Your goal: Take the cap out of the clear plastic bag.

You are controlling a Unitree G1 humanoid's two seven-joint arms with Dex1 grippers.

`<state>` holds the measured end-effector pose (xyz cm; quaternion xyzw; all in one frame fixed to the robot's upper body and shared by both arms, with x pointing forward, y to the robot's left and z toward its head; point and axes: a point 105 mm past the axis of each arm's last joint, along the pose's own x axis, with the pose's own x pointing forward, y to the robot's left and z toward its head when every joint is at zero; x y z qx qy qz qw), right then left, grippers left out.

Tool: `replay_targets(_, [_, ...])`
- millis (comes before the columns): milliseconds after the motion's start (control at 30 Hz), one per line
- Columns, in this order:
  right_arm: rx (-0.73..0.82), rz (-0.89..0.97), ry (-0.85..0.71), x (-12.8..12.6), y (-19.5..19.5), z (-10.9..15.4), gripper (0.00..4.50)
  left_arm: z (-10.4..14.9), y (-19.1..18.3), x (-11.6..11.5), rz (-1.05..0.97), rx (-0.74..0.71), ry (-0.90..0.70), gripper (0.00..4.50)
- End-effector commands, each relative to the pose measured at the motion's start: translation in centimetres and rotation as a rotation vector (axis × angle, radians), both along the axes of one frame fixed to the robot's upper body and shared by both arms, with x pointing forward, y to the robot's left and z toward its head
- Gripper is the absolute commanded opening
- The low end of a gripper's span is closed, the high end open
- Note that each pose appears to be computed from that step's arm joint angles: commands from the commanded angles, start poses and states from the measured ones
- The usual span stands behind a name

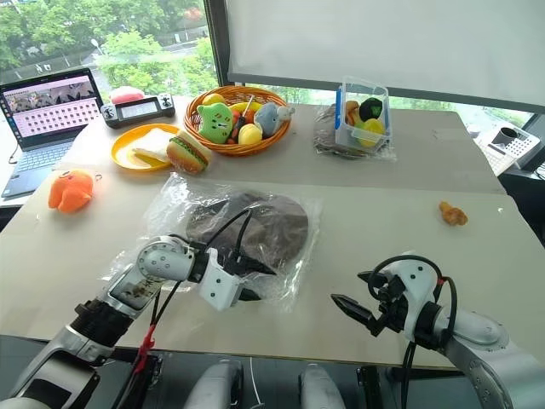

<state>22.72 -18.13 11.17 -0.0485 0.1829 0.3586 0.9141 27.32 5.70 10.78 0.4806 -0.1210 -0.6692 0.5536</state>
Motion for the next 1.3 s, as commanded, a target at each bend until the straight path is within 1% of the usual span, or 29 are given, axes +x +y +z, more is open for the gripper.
replay_targets(33, [0.006, 0.004, -0.050, -0.1, 0.2, 1.2, 4.50, 0.7, -0.2, 0.0, -0.020, -0.018, -0.013, 1.30])
replay_targets(67, [0.004, 0.003, -0.050, -0.1, 0.2, 1.2, 4.50, 0.7, -0.2, 0.0, -0.020, -0.019, -0.014, 1.04])
replay_targets(100, [0.003, 0.003, -0.051, -0.1, 0.2, 1.2, 4.50, 0.8, -0.2, 0.0, -0.020, -0.020, -0.013, 0.57])
replay_targets(167, [0.002, 0.002, -0.051, -0.1, 0.1, 1.2, 4.50, 0.8, -0.3, 0.0, -0.019, -0.022, -0.014, 0.02])
replay_targets(300, [-0.001, 0.002, -0.050, -0.1, 0.1, 1.2, 4.50, 0.9, -0.2, -0.1, -0.016, -0.034, -0.014, 0.02])
replay_targets(400, [-0.004, 0.009, -0.047, 0.1, 0.1, 1.0, 4.50, 1.4, 1.2, -0.4, -0.001, -0.066, -0.011, 0.02])
replay_targets(500, [-0.007, 0.020, -0.046, 0.5, 0.3, 0.9, 4.50, 1.7, 3.2, -0.7, -0.008, -0.081, -0.058, 0.02])
replay_targets(567, [-0.006, 0.032, -0.046, 0.9, 0.5, 0.8, 4.50, 1.7, 5.7, -1.0, 0.004, -0.107, -0.079, 0.02])
replay_targets(633, [-0.007, 0.047, -0.044, 1.2, 0.7, 0.6, 4.50, 1.2, 8.6, -1.7, -0.013, -0.086, -0.124, 0.02])
replay_targets(700, [-0.008, 0.061, -0.043, 1.5, 0.8, 0.5, 4.50, 0.7, 11.6, -1.4, 0.046, -0.069, -0.126, 0.02])
replay_targets(800, [-0.008, 0.071, -0.042, 1.8, 0.8, 0.4, 4.50, 0.2, 14.3, -0.9, 0.115, -0.052, -0.131, 0.02])
replay_targets(867, [-0.013, 0.085, -0.044, 2.3, 1.0, 0.3, 4.50, 0.0, 17.5, -0.1, 0.225, -0.028, -0.173, 0.02])
replay_targets(933, [-0.010, 0.103, -0.046, 2.6, 1.3, 0.3, 4.50, -0.2, 19.5, 0.4, 0.313, -0.024, -0.190, 0.02])
replay_targets(1067, [-0.013, 0.128, -0.049, 3.1, 1.7, 0.2, 4.50, -1.1, 21.6, 0.3, 0.413, -0.009, -0.179, 0.02])
replay_targets(1167, [-0.015, 0.141, -0.052, 3.3, 1.9, 0.3, 4.50, -1.5, 21.8, 0.3, 0.446, -0.023, -0.176, 0.02])
replay_targets(1233, [-0.015, 0.147, -0.053, 3.5, 1.9, 0.3, 4.50, -1.4, 21.3, 0.4, 0.443, -0.063, -0.181, 0.56])
replay_targets(1267, [-0.016, 0.151, -0.053, 3.5, 1.9, 0.4, 4.50, -1.5, 21.1, 0.5, 0.447, -0.078, -0.170, 0.74])
replay_targets(1300, [-0.017, 0.154, -0.053, 3.5, 2.0, 0.3, 4.50, -1.6, 20.9, 0.4, 0.446, -0.086, -0.156, 1.15])
